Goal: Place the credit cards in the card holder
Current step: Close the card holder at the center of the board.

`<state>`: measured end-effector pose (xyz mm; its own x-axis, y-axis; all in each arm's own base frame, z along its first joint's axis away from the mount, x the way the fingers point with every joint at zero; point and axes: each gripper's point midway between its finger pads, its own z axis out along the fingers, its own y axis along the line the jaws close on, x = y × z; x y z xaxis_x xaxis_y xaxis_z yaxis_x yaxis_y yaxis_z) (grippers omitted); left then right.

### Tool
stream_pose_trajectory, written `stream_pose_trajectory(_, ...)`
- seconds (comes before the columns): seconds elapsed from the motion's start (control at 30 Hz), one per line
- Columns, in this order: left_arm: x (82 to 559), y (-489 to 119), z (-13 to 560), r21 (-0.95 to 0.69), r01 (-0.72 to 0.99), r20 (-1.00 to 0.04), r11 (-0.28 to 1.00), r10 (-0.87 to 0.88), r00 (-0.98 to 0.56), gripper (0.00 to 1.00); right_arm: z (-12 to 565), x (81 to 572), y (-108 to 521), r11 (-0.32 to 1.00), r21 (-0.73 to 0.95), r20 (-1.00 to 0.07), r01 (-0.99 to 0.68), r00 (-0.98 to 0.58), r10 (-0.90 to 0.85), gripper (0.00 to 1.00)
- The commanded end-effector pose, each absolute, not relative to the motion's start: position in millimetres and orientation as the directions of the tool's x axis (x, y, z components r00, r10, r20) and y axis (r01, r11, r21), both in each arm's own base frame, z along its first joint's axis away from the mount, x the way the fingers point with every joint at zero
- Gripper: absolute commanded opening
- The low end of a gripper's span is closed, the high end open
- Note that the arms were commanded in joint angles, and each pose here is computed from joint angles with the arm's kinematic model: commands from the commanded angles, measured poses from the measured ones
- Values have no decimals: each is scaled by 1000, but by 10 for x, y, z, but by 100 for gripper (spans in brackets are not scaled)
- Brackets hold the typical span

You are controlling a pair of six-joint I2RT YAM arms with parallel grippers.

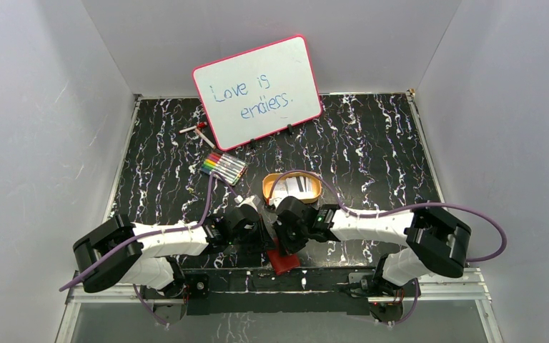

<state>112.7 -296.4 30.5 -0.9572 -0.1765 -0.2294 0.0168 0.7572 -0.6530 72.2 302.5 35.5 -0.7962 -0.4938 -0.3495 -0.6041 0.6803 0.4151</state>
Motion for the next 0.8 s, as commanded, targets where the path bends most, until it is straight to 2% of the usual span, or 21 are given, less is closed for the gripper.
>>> stream_pose_trajectory(0.0,1072,-2743,87,-573,-8,-224,820,-166,-960,0,341,749,2951,687,396,-375,-609,-791,-484,0)
stream_pose_trajectory(0.17,1113,-2748,160,-567,11,-249,824,-159,-955,0,824,817,3071,637,443,-485,-631,-766,-422,30)
stream_pose_trajectory(0.23,1124,-2758,211,-565,27,-261,825,-147,-954,0,974,827,3100,621,452,-508,-641,-757,-411,36)
stream_pose_trajectory(0.43,1255,-2713,407,-541,67,-344,839,-148,-927,15,1216,897,3082,610,449,-576,-653,-734,-361,47)
stream_pose_trajectory(0.57,1314,-2667,522,-532,77,-384,843,-158,-910,21,1296,820,3077,553,494,-610,-671,-721,-330,51)
stream_pose_trajectory(0.77,1338,-2653,609,-536,80,-400,840,-169,-901,26,1270,497,3011,462,528,-593,-712,-699,-400,53)
